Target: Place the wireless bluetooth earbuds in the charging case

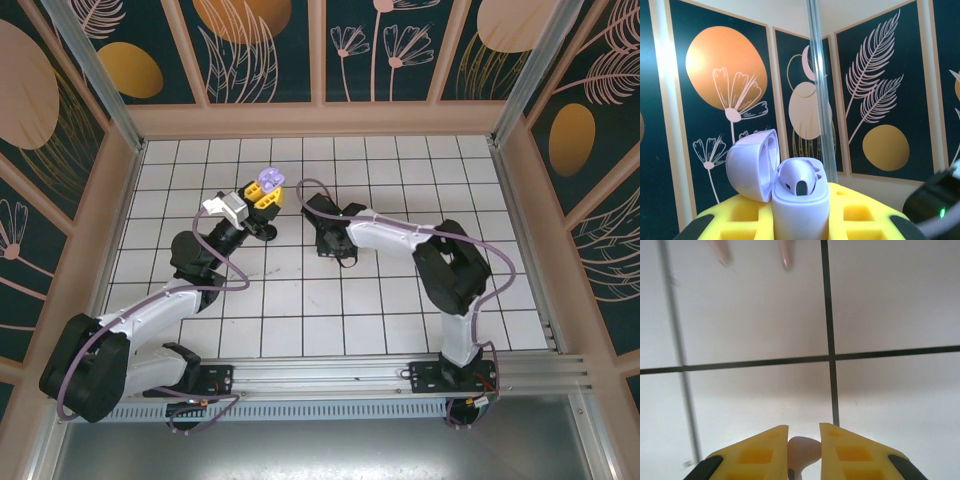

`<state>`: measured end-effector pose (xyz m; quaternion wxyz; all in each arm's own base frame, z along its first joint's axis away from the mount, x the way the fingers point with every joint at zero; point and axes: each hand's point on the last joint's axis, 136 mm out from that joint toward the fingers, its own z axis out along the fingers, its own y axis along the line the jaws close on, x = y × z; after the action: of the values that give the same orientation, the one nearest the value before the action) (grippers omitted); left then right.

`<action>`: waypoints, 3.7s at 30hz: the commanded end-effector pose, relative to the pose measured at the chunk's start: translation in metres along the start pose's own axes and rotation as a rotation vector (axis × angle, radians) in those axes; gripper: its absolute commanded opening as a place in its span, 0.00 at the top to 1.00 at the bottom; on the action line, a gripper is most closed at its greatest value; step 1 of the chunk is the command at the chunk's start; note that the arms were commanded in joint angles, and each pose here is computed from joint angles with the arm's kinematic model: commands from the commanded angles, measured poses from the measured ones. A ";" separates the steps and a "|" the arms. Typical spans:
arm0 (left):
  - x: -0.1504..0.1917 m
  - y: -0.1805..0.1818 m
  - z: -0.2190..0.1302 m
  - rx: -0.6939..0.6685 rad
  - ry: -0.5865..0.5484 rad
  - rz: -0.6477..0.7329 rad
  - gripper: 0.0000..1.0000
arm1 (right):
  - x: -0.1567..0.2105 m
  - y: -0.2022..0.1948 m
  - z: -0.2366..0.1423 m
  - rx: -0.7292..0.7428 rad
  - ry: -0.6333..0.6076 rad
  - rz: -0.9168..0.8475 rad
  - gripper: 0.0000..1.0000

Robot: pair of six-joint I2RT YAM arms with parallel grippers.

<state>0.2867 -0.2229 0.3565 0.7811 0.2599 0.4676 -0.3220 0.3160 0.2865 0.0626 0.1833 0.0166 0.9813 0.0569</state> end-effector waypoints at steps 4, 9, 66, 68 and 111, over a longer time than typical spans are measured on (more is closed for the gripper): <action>-0.013 -0.004 0.007 0.042 -0.018 0.055 1.00 | -0.065 0.012 -0.092 -0.124 -0.243 0.033 0.82; -0.003 -0.006 0.011 0.062 0.004 0.064 1.00 | -0.106 0.015 -0.160 -0.201 -0.388 0.031 0.82; 0.026 -0.011 0.036 0.164 0.065 -0.070 1.00 | -0.095 0.092 -0.273 -0.502 -0.615 -0.208 0.83; 0.025 -0.011 0.036 0.164 0.063 -0.071 1.00 | -0.093 0.093 -0.271 -0.505 -0.610 -0.213 0.83; 0.062 -0.026 0.029 0.238 0.189 -0.204 1.00 | -0.142 0.068 -0.260 -0.542 -0.465 -0.152 0.57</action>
<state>0.3097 -0.2712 0.3115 0.6799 0.3226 0.5209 -0.4030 0.3550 0.3048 0.3873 0.4563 -0.0592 0.8382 0.2927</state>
